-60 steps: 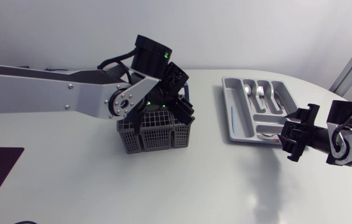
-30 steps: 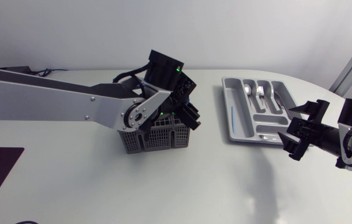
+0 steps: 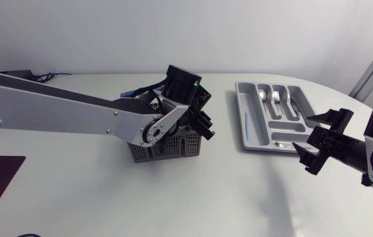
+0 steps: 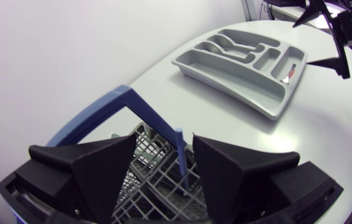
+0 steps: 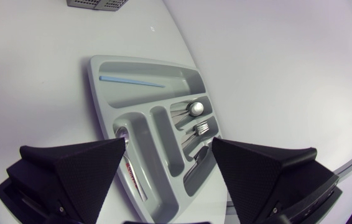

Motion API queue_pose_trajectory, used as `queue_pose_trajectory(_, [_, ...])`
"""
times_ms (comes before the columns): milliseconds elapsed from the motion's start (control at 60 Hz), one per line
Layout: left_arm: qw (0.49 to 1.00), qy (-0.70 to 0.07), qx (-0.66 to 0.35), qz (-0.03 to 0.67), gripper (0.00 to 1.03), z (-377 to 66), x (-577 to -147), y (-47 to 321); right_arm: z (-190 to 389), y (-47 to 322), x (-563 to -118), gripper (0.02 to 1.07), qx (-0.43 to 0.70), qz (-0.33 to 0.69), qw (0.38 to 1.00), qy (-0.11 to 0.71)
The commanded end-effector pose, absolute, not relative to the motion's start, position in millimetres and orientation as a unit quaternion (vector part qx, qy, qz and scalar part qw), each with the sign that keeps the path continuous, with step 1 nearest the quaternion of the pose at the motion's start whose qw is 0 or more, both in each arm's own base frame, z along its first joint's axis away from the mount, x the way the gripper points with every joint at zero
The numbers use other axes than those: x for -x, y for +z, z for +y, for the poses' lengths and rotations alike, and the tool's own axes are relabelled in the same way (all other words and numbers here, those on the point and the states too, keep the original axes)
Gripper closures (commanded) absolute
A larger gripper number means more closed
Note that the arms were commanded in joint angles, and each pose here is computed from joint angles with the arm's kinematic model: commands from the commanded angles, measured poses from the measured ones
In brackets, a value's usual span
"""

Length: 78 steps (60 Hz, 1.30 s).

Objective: Unload the cutlery basket into the drawer organizer.

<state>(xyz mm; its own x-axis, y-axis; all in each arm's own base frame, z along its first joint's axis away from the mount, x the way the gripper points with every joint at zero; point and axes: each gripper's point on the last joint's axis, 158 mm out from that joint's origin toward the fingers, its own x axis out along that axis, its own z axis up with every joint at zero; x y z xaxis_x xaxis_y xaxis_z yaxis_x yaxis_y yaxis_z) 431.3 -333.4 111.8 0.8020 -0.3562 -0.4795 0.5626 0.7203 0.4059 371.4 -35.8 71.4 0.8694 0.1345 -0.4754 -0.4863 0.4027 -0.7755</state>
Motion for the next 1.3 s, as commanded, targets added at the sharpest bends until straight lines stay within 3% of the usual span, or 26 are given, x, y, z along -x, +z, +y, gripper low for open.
queue_pose_trajectory(0, [0.907, -0.25, -0.281, 0.19, 0.45, -335.9, -431.1, 99.1, -27.9, 64.2, -359.6, 0.07, 0.496, 0.177, 0.827, 0.199])
queue_pose_trajectory(200, [0.909, -0.249, -0.277, 0.19, 0.77, -337.8, -430.7, 97.6, -23.8, 73.0, -358.9, 0.07, 0.491, 0.165, 0.832, 0.197])
queue_pose_trajectory(417, [0.912, -0.247, -0.272, 0.182, 0.79, -333.9, -429.1, 106.6, -20.6, 71.5, -355.6, 0.07, 0.485, 0.167, 0.834, 0.204])
queue_pose_trajectory(883, [0.924, -0.276, -0.222, 0.145, 0.8, -325.0, -408.3, 172.3, -9.9, 68.4, -347.3, 0.07, 0.483, 0.166, 0.832, 0.218])
queue_pose_trajectory(1283, [0.926, -0.294, -0.208, 0.116, 0.8, -319.7, -372.1, 226.9, 32.0, 120.1, -331.0, 0.07, 0.434, 0.116, 0.862, 0.237])
